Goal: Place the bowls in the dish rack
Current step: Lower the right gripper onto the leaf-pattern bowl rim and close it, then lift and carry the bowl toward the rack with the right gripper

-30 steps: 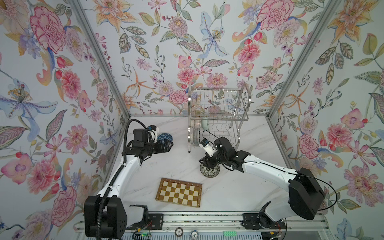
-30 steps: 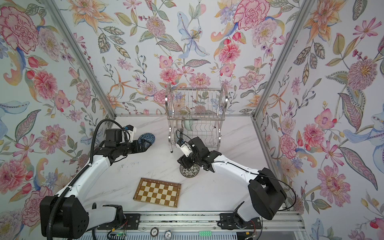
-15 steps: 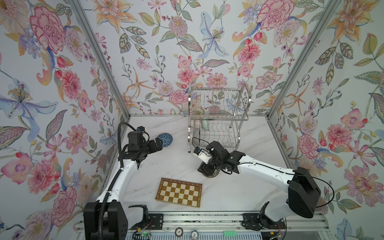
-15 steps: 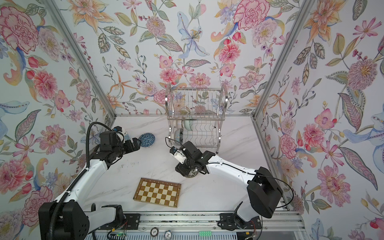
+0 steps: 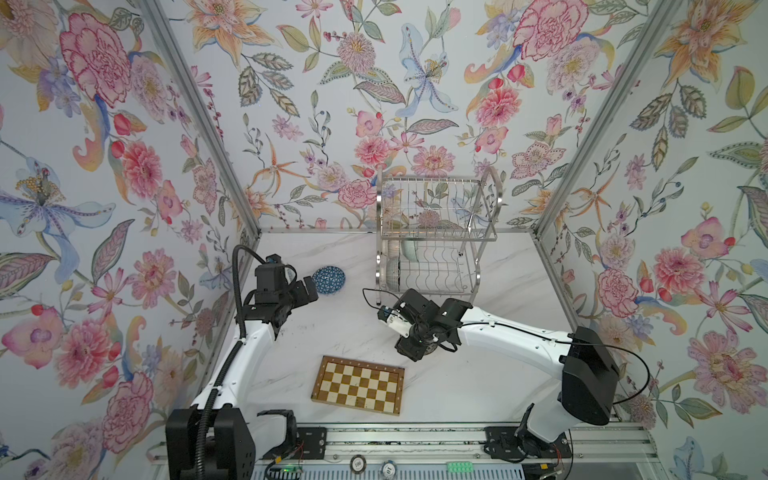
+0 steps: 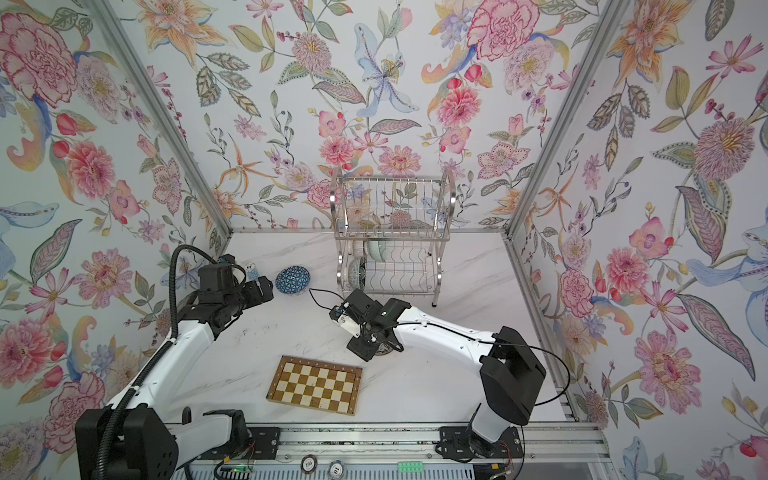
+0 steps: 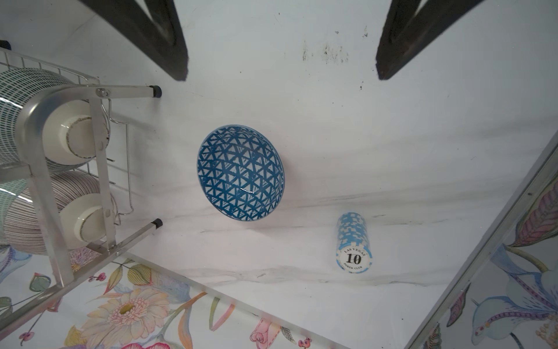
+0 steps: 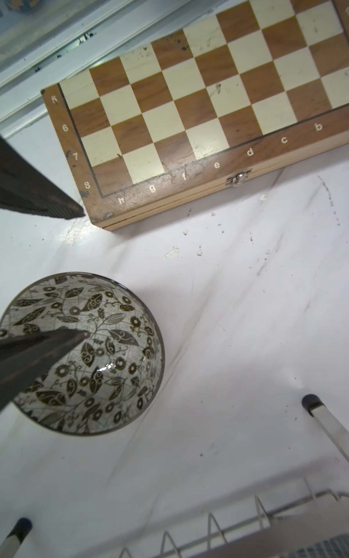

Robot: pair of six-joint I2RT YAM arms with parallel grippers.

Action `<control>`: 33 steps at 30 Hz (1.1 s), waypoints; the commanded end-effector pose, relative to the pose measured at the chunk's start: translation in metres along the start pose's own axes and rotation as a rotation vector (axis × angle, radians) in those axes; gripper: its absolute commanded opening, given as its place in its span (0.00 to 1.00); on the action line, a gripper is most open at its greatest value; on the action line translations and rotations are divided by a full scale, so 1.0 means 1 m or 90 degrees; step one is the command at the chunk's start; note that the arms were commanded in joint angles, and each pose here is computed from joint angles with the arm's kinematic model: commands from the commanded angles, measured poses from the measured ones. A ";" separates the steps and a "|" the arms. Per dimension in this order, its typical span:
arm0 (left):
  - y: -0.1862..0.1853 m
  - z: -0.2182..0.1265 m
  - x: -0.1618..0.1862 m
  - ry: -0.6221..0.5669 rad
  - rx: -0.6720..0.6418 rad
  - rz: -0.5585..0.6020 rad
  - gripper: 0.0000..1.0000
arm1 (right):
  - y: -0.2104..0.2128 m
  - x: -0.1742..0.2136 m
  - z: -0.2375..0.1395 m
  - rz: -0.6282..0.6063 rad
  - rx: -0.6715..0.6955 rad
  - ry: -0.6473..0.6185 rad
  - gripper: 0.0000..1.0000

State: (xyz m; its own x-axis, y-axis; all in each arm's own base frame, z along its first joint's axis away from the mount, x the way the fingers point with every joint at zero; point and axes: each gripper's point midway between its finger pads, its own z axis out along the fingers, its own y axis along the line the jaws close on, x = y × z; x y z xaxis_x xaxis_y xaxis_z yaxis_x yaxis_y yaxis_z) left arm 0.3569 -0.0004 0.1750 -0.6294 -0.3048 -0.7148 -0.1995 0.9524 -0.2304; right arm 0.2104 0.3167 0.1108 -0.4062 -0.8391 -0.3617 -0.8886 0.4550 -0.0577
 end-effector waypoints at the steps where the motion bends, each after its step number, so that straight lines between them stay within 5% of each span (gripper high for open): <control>1: 0.017 -0.005 0.001 -0.006 -0.055 -0.007 0.99 | -0.003 0.017 0.000 -0.007 0.033 0.084 0.59; 6: 0.021 -0.009 -0.001 -0.013 -0.069 -0.004 0.99 | -0.003 0.027 0.007 -0.025 0.050 0.157 0.57; 16: 0.021 -0.010 -0.002 -0.016 -0.071 -0.003 0.99 | -0.001 0.027 0.022 -0.010 0.057 0.171 0.55; 33: 0.019 -0.009 -0.002 -0.019 -0.060 -0.005 0.99 | -0.005 0.017 0.043 0.024 0.057 0.059 0.35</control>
State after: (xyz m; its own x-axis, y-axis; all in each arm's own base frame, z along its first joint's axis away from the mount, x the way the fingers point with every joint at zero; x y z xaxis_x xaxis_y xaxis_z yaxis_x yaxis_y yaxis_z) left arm 0.3511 0.0149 0.1776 -0.6110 -0.3058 -0.7302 -0.2650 0.9482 -0.1754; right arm 0.2098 0.3089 0.0537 -0.4505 -0.8688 -0.2056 -0.8684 0.4799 -0.1249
